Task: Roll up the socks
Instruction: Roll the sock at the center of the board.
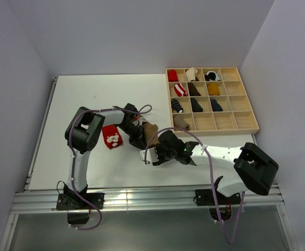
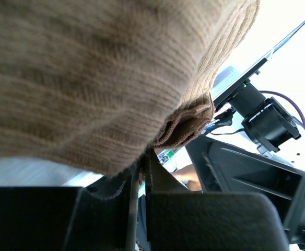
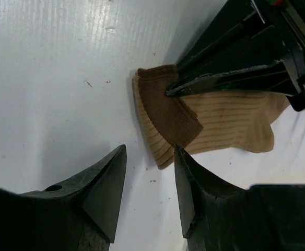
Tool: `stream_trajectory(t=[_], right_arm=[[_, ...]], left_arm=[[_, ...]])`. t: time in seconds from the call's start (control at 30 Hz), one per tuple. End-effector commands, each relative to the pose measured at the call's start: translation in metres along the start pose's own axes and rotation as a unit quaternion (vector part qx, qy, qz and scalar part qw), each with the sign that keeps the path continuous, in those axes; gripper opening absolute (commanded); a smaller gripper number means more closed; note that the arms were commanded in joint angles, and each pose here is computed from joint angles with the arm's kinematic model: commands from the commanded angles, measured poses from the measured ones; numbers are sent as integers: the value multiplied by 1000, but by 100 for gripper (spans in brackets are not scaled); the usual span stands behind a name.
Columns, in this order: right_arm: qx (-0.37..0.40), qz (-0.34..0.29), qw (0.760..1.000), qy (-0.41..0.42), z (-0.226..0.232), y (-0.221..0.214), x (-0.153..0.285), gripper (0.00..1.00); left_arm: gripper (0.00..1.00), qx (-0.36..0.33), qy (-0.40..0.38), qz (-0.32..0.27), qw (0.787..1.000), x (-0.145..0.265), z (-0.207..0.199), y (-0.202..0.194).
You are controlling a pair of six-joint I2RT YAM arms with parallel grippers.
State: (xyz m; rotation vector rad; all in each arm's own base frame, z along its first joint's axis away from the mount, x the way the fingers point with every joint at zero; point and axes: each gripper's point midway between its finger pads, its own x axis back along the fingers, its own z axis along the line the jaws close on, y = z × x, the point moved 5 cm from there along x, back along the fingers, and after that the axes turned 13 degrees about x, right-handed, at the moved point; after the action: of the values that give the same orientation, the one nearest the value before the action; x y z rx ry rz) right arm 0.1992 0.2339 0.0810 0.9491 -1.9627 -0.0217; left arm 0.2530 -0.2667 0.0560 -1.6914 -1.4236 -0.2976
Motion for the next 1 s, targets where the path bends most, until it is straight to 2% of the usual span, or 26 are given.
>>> stream_trajectory(t=[0.0, 0.27, 0.63, 0.97], right_arm=[[29, -3, 999, -18, -10, 6, -6, 49], [33, -3, 999, -4, -10, 7, -15, 49], [32, -5, 999, -43, -23, 9, -23, 48], [15, 7, 1000, -17, -22, 7, -32, 43]], left_arm=[[11, -1, -4, 9, 1000, 5, -1, -10], [13, 0, -8, 14, 1000, 5, -2, -10], [15, 2, -17, 21, 1000, 5, -3, -11], [18, -1, -25, 25, 999, 6, -7, -14]])
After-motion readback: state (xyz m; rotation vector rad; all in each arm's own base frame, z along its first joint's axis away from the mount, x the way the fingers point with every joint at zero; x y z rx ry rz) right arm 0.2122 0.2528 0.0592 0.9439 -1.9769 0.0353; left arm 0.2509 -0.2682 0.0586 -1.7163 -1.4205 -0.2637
